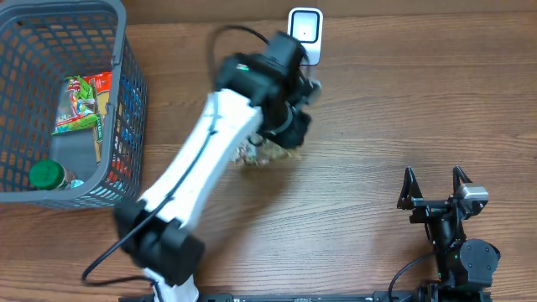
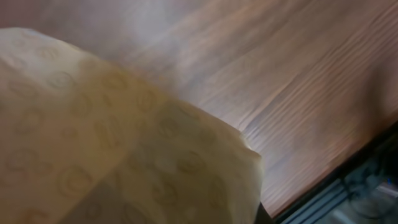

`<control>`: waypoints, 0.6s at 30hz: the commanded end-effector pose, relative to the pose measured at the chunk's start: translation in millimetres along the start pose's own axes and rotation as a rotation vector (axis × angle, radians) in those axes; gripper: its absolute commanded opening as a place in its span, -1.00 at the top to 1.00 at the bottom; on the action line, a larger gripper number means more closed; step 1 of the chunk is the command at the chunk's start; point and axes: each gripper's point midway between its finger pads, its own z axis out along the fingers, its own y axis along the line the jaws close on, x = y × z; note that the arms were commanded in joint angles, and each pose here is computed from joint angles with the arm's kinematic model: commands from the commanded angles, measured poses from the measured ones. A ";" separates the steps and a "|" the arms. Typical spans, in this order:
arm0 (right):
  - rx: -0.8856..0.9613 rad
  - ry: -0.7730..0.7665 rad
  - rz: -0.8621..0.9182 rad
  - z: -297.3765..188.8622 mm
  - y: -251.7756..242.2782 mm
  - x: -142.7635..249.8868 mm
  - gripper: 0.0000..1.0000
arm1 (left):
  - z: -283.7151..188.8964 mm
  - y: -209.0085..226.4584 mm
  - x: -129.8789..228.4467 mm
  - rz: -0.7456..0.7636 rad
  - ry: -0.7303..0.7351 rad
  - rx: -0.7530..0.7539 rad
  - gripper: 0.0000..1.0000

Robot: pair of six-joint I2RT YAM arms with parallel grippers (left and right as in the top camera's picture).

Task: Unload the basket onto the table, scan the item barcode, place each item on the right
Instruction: 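Lift the bag out and place it on the table near the scanner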

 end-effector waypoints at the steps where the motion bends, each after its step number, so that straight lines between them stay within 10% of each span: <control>1: 0.011 -0.004 -0.004 0.0 -2.6 1.8 -1.00 | 38.1 -2.2 13.9 -0.006 0.079 -0.102 0.91; 14: 0.011 -0.004 -0.004 0.0 -2.6 1.8 -1.00 | 116.8 -6.1 20.3 0.077 0.061 -0.174 0.79; 18: 0.011 -0.004 -0.004 0.0 -2.6 1.8 -1.00 | 119.4 -2.6 14.3 0.071 0.034 -0.172 -0.11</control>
